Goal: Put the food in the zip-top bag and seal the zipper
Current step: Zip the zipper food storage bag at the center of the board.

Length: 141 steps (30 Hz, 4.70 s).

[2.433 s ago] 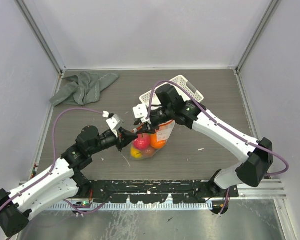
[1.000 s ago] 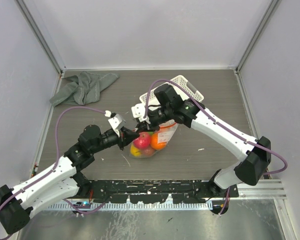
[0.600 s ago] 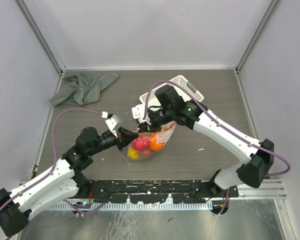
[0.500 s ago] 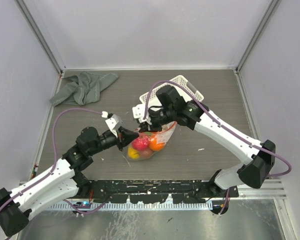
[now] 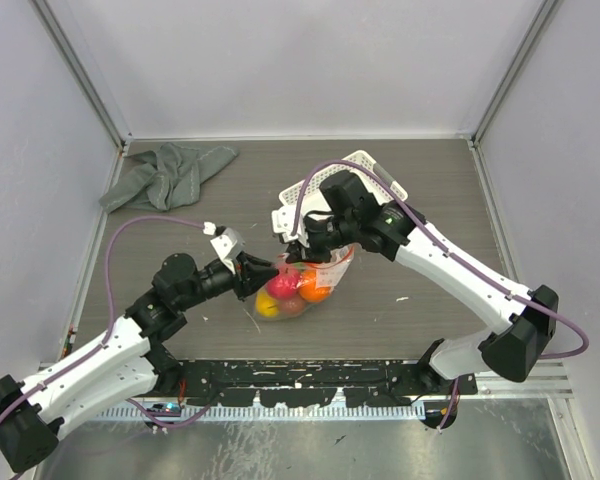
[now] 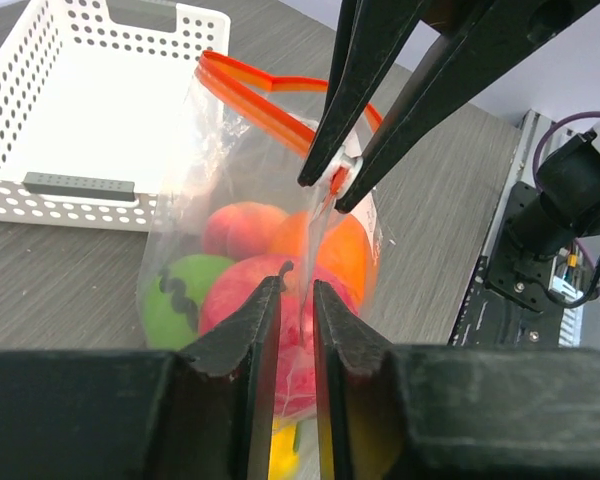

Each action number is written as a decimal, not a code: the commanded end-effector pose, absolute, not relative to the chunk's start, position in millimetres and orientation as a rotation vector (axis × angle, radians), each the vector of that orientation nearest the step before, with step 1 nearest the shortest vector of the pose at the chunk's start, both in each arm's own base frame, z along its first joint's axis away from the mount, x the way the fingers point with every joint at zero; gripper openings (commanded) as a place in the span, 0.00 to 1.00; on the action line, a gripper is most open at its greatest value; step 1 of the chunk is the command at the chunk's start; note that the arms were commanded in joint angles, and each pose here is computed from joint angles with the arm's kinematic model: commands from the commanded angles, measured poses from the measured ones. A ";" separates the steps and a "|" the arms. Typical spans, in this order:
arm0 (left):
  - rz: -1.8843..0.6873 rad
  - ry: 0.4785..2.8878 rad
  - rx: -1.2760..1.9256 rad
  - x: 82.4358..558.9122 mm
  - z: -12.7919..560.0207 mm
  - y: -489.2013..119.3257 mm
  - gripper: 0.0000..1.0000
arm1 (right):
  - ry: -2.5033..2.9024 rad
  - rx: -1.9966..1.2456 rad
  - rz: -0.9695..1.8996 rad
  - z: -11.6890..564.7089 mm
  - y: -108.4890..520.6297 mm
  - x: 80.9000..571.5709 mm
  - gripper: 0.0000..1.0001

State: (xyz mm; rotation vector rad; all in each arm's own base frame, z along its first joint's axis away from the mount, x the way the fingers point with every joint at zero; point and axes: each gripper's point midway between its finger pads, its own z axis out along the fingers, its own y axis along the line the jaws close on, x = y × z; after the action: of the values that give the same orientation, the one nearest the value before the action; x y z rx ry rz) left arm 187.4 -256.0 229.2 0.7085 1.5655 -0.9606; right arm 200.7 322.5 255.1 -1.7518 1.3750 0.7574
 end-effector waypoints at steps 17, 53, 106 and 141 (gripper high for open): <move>-1.026 1.386 0.911 188.8 276.3 -289.9 0.08 | 1.277 -1.754 0.802 282.2 327.3 194.6 0.01; -0.820 1.539 0.523 214.4 246.9 -232.8 0.00 | 1.544 -1.577 0.554 266.5 291.8 228.3 0.01; -0.716 1.631 0.522 241.4 246.6 -238.8 0.00 | 1.619 -1.526 0.572 253.1 286.2 222.1 0.01; -0.436 1.806 0.121 271.6 226.6 -159.8 0.00 | 1.811 -1.248 0.356 239.6 226.3 226.0 0.01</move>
State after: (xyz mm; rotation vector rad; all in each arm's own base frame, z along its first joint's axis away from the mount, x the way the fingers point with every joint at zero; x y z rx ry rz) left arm 253.6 -183.6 200.3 0.2670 1.8592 -0.5173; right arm 220.2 244.6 228.5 -1.3349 1.7958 0.4288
